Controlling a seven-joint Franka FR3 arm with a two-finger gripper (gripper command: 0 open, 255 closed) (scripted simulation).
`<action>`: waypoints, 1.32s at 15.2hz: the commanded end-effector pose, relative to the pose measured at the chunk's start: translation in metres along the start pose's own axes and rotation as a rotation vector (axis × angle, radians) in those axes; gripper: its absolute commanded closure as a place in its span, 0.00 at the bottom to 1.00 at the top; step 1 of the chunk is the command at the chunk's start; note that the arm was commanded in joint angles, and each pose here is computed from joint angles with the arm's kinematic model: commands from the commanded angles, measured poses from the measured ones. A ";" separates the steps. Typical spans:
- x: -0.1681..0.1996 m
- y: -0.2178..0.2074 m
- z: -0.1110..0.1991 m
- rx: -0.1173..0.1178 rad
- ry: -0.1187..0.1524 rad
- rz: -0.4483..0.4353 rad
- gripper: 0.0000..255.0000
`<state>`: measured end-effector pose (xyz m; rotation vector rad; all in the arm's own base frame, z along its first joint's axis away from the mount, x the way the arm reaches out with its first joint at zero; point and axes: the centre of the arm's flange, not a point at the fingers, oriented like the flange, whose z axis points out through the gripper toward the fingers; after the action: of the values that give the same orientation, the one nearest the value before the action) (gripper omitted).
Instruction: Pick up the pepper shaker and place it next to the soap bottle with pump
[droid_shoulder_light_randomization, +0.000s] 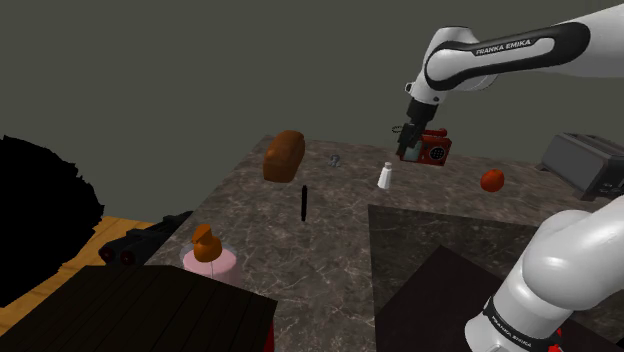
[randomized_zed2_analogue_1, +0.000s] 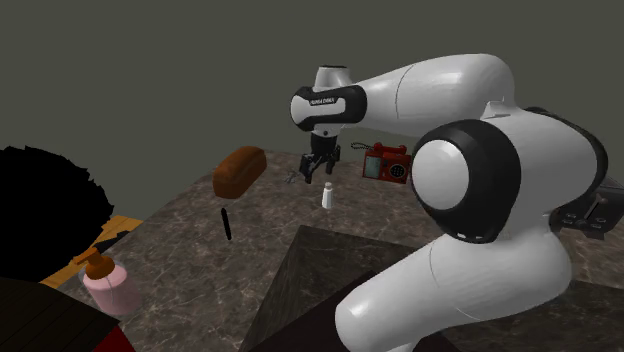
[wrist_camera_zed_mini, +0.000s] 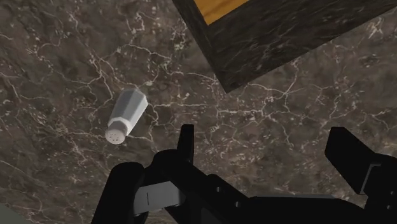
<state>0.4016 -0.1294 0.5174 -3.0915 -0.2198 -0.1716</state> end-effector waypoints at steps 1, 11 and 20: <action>0.008 0.018 0.016 0.002 -0.003 -0.019 0.00; 0.057 0.118 0.093 0.017 -0.023 -0.101 0.00; 0.085 0.168 0.152 0.025 -0.033 -0.145 0.00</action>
<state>0.5256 -0.2771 0.3778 -3.0548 -0.4427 -0.1205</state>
